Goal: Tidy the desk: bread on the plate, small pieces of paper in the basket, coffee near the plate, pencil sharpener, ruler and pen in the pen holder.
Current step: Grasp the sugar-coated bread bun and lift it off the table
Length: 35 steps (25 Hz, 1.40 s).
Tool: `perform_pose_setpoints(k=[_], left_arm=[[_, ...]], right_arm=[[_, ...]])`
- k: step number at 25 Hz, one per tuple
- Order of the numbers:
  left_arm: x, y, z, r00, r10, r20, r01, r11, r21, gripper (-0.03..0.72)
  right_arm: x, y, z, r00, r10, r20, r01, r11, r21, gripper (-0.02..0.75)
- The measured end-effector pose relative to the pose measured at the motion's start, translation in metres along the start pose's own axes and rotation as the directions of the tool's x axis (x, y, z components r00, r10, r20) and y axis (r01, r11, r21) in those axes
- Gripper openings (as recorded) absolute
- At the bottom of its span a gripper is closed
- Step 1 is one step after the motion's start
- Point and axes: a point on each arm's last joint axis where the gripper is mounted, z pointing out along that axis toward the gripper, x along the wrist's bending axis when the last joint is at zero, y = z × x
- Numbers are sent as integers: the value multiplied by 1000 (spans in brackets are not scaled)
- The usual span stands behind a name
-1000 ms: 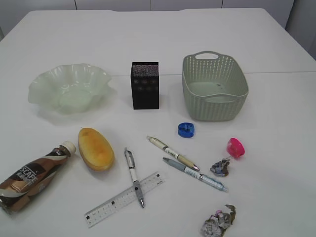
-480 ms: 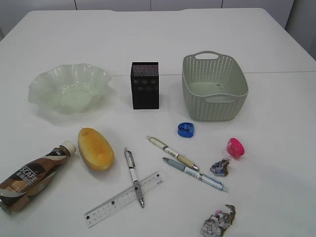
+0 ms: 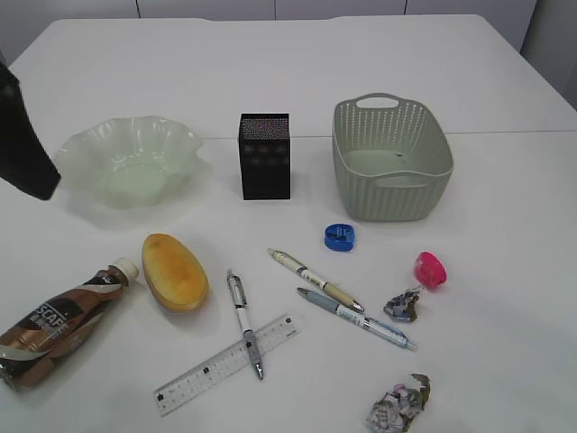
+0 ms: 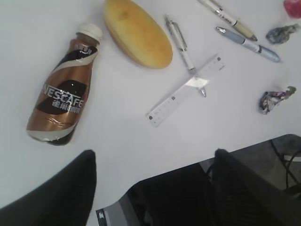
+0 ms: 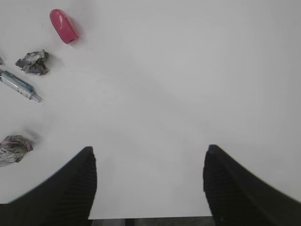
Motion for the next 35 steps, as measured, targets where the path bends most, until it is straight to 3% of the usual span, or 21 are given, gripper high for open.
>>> perform_pose_setpoints(k=[4, 8, 13, 20, 35], left_arm=[[-9, 7, 27, 999, -32, -32, 34, 997, 64, 564], [-13, 23, 57, 996, -77, -39, 79, 996, 52, 584], [-12, 42, 94, 993, -115, -37, 115, 993, 7, 597], [-8, 57, 135, 988, -143, -54, 146, 988, 44, 598], [-13, 77, 146, 987, -155, -33, 156, 987, 23, 599]], right_arm=[[0, 0, 0, 1000, 0, 0, 0, 1000, -2, 517], [0, 0, 0, 1000, 0, 0, 0, 1000, -4, 517], [0, 0, 0, 1000, 0, 0, 0, 1000, -5, 517], [0, 0, 0, 1000, 0, 0, 0, 1000, -5, 517], [1, 1, 0, 1000, 2, -6, -2, 1000, -5, 517]])
